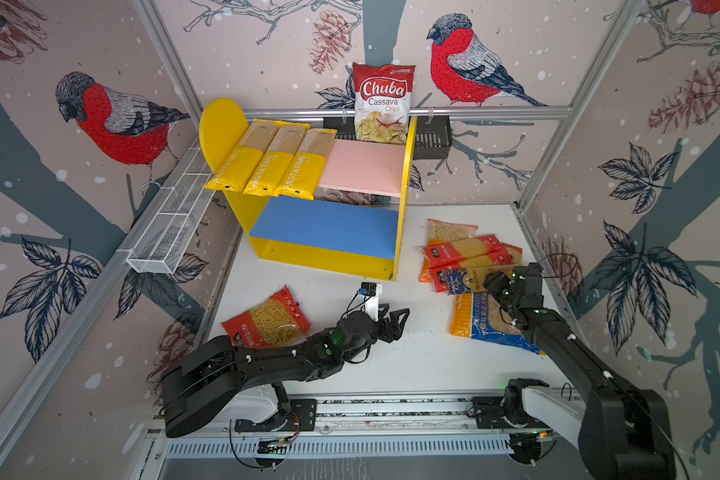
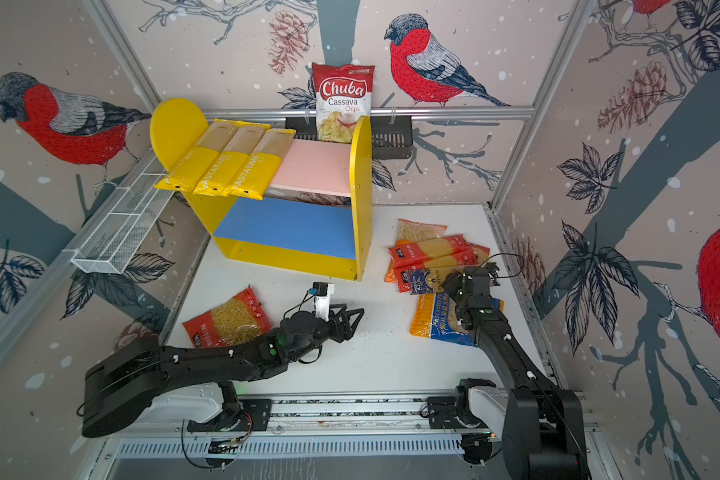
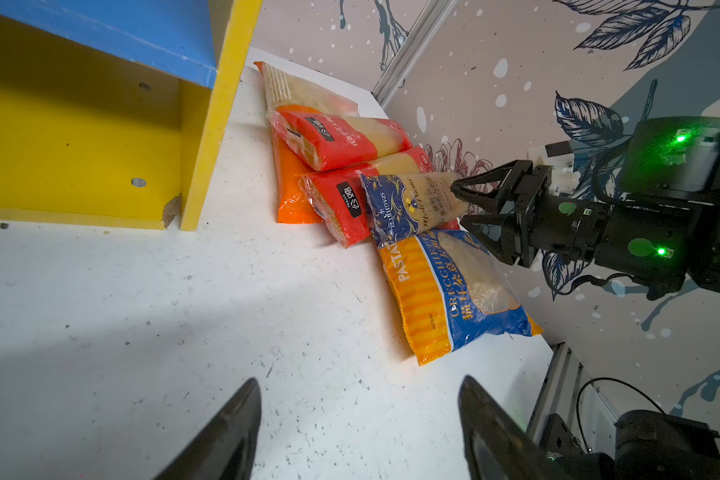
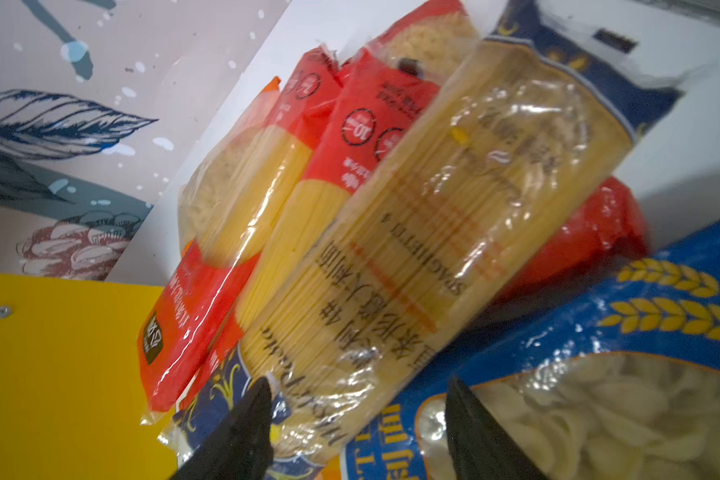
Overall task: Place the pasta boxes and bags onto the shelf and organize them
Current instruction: 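Pull the left gripper back toward the table while the right reaches into the pasta pile, then grasp the end of a blue-labelled spaghetti pack in the pile with the right gripper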
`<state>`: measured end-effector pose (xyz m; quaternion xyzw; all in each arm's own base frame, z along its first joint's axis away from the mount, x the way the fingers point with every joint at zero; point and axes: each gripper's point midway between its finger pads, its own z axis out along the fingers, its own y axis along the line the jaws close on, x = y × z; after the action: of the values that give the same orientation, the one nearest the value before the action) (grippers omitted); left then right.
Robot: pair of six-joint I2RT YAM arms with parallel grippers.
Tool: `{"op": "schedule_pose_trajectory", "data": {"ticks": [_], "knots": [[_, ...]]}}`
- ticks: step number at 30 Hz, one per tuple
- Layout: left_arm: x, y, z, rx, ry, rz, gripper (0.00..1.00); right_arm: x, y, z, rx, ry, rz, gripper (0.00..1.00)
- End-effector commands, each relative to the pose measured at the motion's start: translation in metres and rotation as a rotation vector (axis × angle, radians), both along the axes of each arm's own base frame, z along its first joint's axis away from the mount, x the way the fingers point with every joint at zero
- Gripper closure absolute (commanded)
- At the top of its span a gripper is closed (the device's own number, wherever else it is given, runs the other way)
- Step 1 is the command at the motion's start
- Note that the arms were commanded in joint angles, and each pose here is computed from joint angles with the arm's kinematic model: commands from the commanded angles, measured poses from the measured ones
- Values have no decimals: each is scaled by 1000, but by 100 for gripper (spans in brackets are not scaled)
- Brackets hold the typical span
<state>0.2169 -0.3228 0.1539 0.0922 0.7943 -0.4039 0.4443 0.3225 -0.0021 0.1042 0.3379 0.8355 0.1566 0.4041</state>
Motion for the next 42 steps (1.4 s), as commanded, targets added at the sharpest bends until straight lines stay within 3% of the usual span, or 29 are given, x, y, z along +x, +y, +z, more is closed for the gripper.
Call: {"op": "schedule_pose_trajectory", "data": {"ticks": [1,18,21,26,31,42], "knots": [[0,-9,19,-74,-28,-14,26,7,-9,0,63,-34,-37,35],[-2,-5,17,-65,-26,-11,26,39,-13,-15,275,-165,-57,38],[-2,-4,19,-70,-25,-9,27,41,-10,-18,297,-175,-44,44],[-2,-1,17,-79,-19,1,26,39,-5,-9,325,-222,-28,65],[-3,-3,17,-82,-18,-6,26,39,0,6,335,-255,-21,80],[-3,-6,13,-100,-4,-12,26,23,52,50,477,-325,19,88]]}}
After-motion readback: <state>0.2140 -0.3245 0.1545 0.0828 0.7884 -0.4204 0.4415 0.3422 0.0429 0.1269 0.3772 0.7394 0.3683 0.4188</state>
